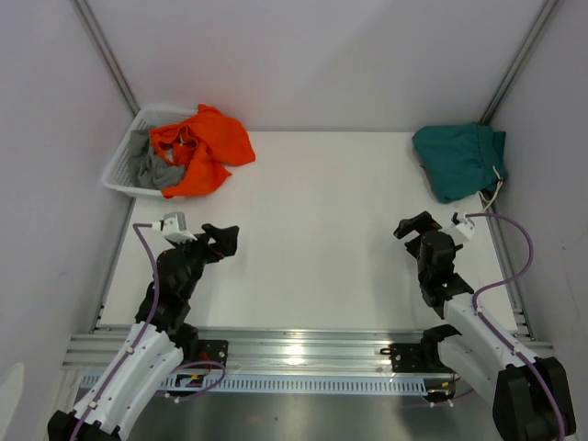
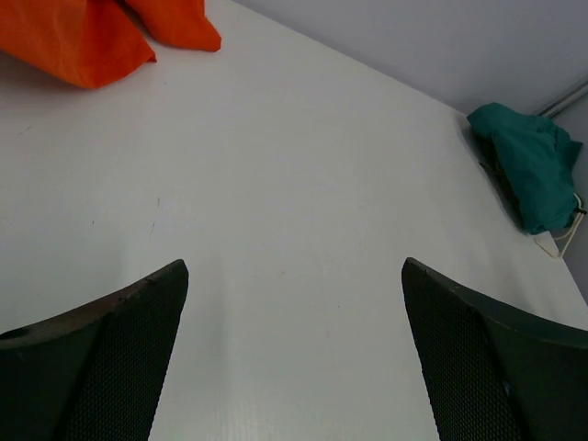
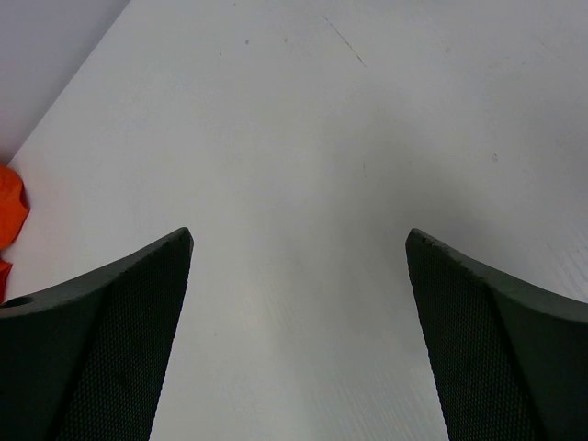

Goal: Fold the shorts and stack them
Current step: Grab the shorts from the pile

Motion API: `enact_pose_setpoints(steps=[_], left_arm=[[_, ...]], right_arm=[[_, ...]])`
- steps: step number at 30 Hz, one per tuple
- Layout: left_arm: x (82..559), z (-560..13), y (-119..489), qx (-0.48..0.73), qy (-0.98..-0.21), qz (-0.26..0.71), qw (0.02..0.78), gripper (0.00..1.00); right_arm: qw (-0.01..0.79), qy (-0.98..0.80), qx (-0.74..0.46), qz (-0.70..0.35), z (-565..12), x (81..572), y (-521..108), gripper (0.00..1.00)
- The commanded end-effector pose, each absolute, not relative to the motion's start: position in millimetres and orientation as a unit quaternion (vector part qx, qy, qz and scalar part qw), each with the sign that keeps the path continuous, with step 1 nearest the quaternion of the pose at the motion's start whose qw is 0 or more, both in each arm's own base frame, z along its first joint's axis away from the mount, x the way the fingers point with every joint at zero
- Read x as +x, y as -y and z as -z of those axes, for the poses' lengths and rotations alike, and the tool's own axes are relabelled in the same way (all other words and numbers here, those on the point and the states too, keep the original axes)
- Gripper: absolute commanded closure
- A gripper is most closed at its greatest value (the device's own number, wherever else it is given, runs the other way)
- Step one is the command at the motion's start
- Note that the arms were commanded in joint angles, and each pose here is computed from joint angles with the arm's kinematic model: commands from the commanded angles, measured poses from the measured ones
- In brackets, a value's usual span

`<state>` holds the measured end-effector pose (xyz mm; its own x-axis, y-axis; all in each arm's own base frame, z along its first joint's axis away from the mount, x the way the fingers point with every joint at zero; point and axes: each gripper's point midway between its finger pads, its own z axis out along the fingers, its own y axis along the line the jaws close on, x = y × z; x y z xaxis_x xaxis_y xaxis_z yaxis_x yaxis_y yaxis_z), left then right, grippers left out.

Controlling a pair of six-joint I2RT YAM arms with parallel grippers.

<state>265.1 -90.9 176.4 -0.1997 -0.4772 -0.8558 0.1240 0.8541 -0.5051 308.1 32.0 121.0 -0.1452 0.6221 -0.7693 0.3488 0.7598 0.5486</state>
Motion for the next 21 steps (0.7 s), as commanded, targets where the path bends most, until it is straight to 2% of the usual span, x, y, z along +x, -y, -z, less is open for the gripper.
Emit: enact_pose_setpoints(steps=[1,4,8,10,11,12,13,14,16,20,21], left_arm=[[263.0,-174.8,79.1,-0.187,-0.748,0.233,0.592,0.01],[265.3,-190.5,64.5,-0.240,-0.748,0.208,0.583,0.01],[276.7,-220.1,13.2,-0.331,-0.730,0.134,0.583,0.01],[293.9,-241.5,21.2,-0.305,-0.747,0.188,0.561,0.01],[302.9,-253.1,-2.5,-0.332,-0.734,0.182,0.564,0.01],[310.7,-252.0,-4.0,-0.329,-0.742,0.193,0.551,0.01],[322.2,-226.6,-4.0,-0.337,-0.772,0.196,0.502,0.01],[333.4,-248.2,-16.2,-0.349,-0.763,0.185,0.512,0.01],[352.7,-225.7,-23.6,-0.369,-0.779,0.171,0.477,0.01],[385.8,-227.6,-34.9,-0.393,-0.766,0.166,0.481,0.03],[396.2,-244.5,-39.2,-0.395,-0.757,0.165,0.494,0.03]], right_arm=[[0.586,-0.727,0.334,-0.127,-136.3,314.2,-28.7,0.01],[0.584,-0.726,0.342,-0.124,-135.6,315.0,-25.7,0.01],[0.579,-0.729,0.339,-0.132,-134.1,315.8,-28.6,0.00],[0.576,-0.732,0.337,-0.135,-133.0,316.1,-29.9,0.01],[0.575,-0.733,0.337,-0.136,-132.5,316.1,-30.5,0.00],[0.574,-0.734,0.337,-0.136,-131.2,316.2,-30.3,0.01],[0.573,-0.735,0.335,-0.137,-130.6,316.2,-31.0,0.01],[0.572,-0.737,0.331,-0.142,-129.9,316.3,-33.0,0.00],[0.572,-0.737,0.329,-0.146,-128.7,316.6,-34.7,0.01],[0.568,-0.741,0.324,-0.155,-127.0,317.5,-38.6,0.01],[0.566,-0.742,0.323,-0.158,-126.0,317.6,-39.5,0.01]])
